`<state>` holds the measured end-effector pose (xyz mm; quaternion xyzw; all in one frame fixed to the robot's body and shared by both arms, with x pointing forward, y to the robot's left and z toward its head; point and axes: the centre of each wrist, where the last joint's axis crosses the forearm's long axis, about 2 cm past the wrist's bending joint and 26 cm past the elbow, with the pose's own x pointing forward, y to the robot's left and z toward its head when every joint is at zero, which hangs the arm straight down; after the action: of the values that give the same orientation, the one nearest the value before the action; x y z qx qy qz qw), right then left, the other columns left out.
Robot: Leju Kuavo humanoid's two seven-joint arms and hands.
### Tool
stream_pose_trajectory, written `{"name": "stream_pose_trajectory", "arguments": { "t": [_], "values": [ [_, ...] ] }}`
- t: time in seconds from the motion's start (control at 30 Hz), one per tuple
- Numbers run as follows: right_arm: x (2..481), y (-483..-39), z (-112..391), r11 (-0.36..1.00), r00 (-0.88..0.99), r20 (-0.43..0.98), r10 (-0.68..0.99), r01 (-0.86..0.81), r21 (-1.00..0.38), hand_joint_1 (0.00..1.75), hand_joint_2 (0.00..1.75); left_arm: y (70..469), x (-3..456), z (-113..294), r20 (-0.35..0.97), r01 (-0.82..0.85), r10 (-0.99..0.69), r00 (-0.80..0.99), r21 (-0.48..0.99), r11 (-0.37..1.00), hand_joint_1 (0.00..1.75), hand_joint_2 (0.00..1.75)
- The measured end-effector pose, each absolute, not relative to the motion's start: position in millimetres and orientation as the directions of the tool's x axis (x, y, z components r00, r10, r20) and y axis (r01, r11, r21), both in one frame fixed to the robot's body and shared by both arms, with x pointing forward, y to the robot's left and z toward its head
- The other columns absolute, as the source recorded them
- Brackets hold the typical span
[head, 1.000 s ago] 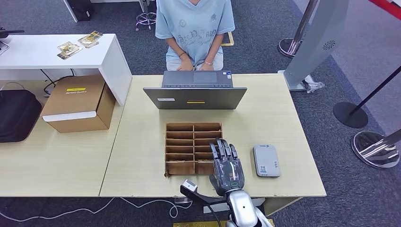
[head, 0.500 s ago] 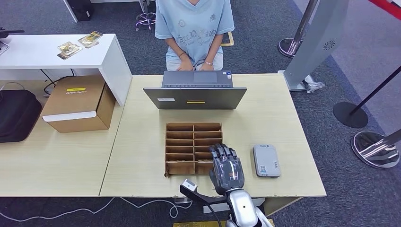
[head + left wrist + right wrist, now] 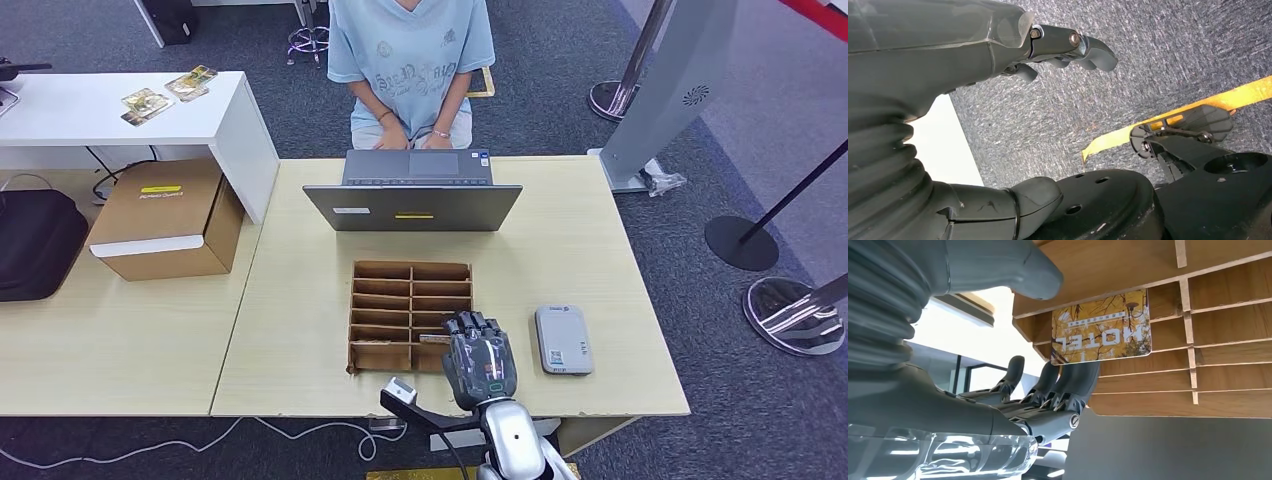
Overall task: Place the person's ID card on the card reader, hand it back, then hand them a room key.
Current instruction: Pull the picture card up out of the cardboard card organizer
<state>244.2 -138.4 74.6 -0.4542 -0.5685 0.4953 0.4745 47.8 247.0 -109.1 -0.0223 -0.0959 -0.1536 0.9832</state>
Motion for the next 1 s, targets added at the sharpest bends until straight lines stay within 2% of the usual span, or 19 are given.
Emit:
{"name": "stream_pose_trajectory", "arguments": {
  "t": [0.17,0.7,1.0],
  "values": [
    [244.1,-138.4,74.6,0.098,-0.139,0.091,0.986,0.050,-0.994,0.73,1.75,247.0,47.8,-109.1,0.196,0.309,-0.300,0.934,-0.014,0.951,0.00,1.75],
    [244.9,-140.2,76.6,0.112,-0.140,0.100,0.985,0.075,-0.991,0.96,1.75,246.6,47.8,-109.1,0.196,0.326,-0.317,0.928,-0.011,0.945,0.00,1.75],
    [245.2,-141.0,82.2,0.126,-0.136,0.112,0.984,0.099,-0.987,0.90,1.75,246.9,47.7,-109.1,0.195,0.326,-0.318,0.928,-0.010,0.945,0.00,1.75]
  ]
}}
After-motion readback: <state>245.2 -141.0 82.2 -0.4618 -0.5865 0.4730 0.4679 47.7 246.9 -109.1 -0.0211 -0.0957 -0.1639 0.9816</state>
